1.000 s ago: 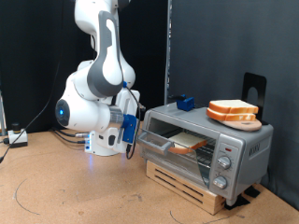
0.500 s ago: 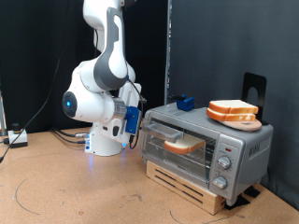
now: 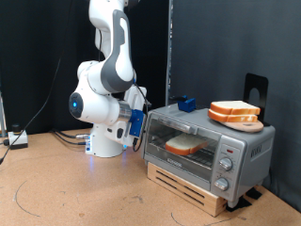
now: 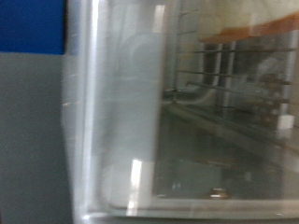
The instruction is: Make a piece of toast with the oven
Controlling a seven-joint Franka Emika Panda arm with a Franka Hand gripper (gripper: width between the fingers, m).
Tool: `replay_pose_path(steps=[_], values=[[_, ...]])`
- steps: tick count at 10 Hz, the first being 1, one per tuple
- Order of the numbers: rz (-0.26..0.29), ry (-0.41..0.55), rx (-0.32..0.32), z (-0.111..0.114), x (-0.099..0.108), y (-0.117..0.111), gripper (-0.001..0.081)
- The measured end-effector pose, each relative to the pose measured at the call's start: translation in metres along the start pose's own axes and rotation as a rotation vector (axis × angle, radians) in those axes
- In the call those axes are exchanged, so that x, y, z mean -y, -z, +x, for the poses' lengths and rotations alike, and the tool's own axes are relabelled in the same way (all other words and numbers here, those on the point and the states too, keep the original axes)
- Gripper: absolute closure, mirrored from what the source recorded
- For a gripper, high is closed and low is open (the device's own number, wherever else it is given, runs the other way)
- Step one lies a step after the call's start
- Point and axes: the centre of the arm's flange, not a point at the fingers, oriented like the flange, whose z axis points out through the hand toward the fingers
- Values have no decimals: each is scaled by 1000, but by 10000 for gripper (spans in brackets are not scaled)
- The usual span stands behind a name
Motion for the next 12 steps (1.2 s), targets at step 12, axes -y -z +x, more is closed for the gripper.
replay_pose_path(steps=[12], values=[[38,-19,-118,40,-6,86,-3]])
